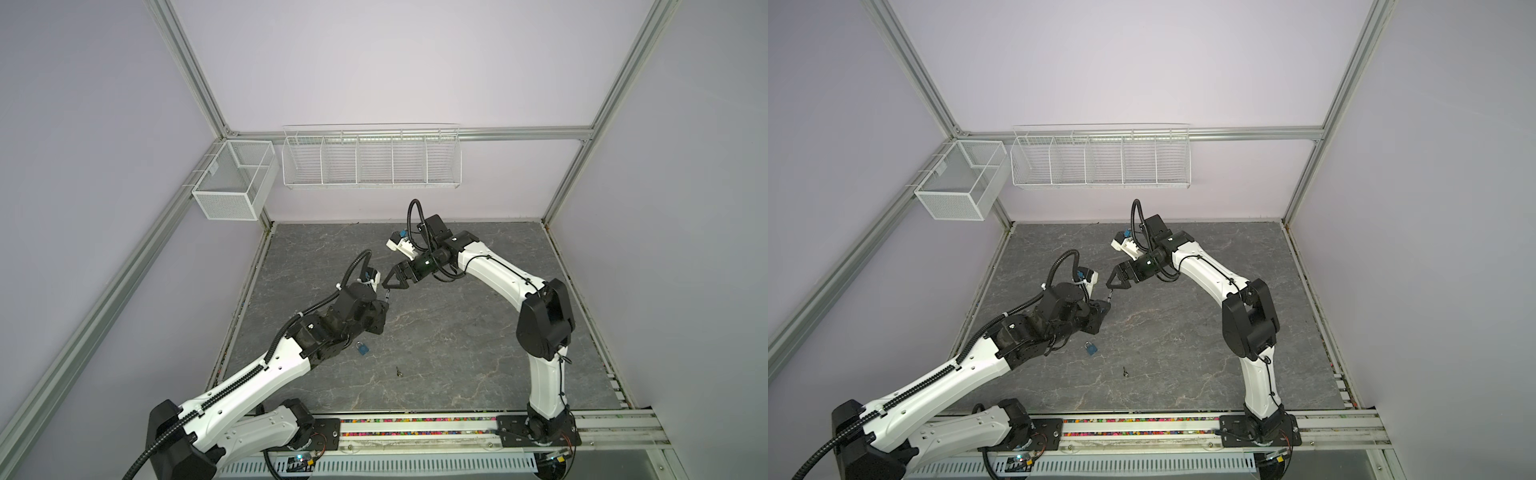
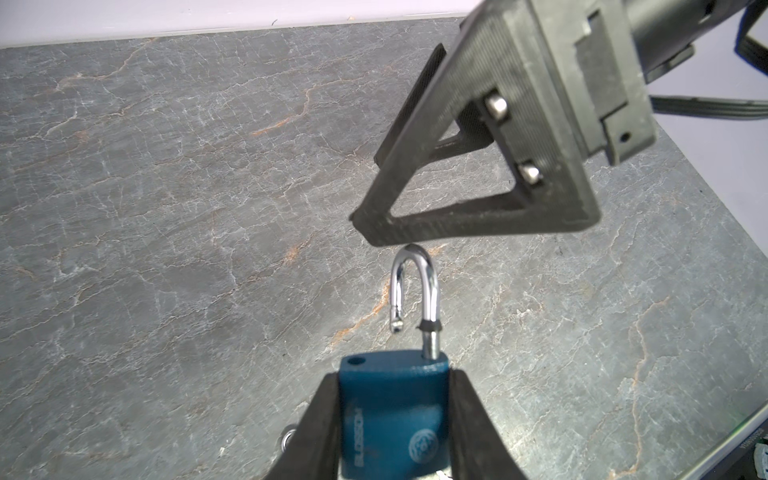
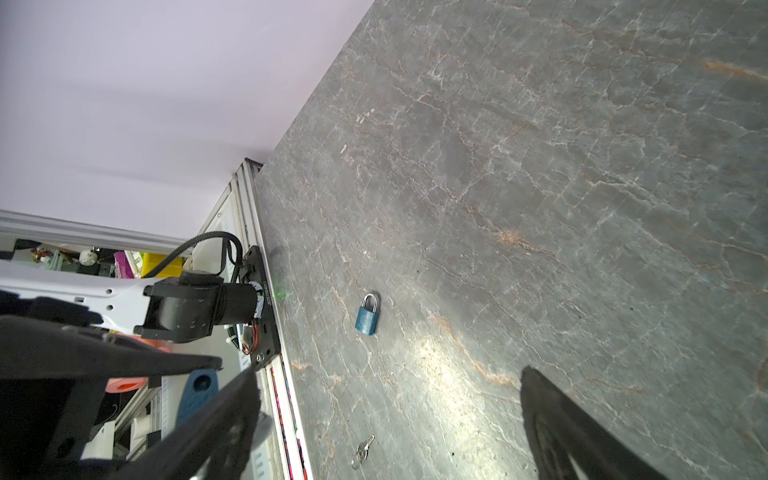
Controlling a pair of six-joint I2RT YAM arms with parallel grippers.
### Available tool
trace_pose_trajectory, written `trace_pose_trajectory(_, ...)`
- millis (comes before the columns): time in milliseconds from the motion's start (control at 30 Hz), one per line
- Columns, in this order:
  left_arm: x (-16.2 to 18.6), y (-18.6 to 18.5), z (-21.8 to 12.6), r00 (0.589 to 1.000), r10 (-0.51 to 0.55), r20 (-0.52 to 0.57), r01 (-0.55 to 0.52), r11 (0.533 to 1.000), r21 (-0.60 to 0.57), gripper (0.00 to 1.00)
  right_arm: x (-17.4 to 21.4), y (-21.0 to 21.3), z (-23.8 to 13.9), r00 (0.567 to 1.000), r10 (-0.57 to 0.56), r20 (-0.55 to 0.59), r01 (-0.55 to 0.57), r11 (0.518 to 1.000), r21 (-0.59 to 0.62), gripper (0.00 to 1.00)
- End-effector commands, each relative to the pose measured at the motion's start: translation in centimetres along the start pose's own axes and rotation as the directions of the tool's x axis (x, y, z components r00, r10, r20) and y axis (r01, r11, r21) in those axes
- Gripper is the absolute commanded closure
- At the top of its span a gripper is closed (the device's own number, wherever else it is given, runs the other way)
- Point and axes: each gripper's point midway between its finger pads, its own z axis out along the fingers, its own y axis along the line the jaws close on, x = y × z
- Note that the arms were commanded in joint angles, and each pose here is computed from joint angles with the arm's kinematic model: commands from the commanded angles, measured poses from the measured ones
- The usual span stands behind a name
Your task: Unlock with the key
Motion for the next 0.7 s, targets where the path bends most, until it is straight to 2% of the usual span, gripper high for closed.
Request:
trace_pose_trajectory(0,-2.3,-0.5,-1.0,0.997,-0.011,0.074,0.01,1.0,0.018,1.0,0.6,0.4,-0.3,0.998,-0.049,-0.024,0.048,0.998,-0.038,0.02)
trace_pose_trajectory(367,-2.5,-0.4,-1.1,0.997,-0.007,0.078,0.007,1.0,0.012,1.0,1.0,1.3,-1.8,0.995,-0.099,0.03,0.101,0.993,-0.068,0.01)
trace_pose_trajectory(433,-2.5,-0.5,-1.1,0.997,-0.007,0.079,0.006,1.0,0.019,1.0,0.7,0.4,-2.4,0.996,-0.069,0.061,0.072,0.997,-0.039,0.02)
trace_pose_trajectory(533,-2.8,-0.9,-1.4,0.996,-0.016,0.083,0.013,0.999,0.037,1.0,-0.5,-1.2,-3.3,0.983,0.018,0.181,-0.01,0.999,-0.041,0.02)
trace_pose_trajectory(667,-3.3,-1.6,-1.6,0.995,-0.036,0.095,0.028,0.997,0.077,1.0,-0.9,-2.2,-2.1,0.966,0.069,0.249,-0.064,0.998,-0.029,0.01)
